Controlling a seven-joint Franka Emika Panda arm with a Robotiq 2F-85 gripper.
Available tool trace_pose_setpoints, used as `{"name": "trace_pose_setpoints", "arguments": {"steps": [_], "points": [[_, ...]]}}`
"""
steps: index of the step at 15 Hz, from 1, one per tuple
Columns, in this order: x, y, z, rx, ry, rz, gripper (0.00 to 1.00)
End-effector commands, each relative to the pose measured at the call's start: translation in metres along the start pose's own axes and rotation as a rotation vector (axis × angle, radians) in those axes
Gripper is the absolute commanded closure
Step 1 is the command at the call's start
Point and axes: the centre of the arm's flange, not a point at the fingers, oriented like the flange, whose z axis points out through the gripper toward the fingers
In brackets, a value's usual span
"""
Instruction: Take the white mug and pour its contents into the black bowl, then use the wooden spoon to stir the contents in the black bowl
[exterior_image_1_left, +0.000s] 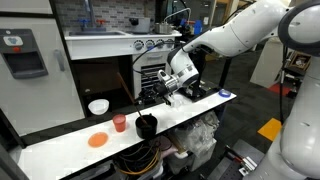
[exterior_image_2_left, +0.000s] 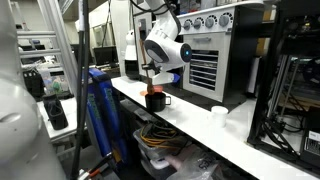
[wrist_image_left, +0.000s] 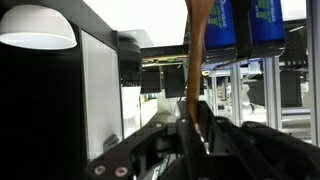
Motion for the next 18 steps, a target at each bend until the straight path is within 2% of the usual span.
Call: {"name": "trace_pose_setpoints", "arguments": {"steps": [1, 11, 18], "points": [[-0.01, 0.006, 0.002, 0.002, 0.04, -0.032, 0.97], [-0.038, 0.01, 0.008, 0.012, 0.11, -0.068, 0.97], [-0.052, 0.012, 0.008, 0.019, 0.12, -0.084, 0.97]]}}
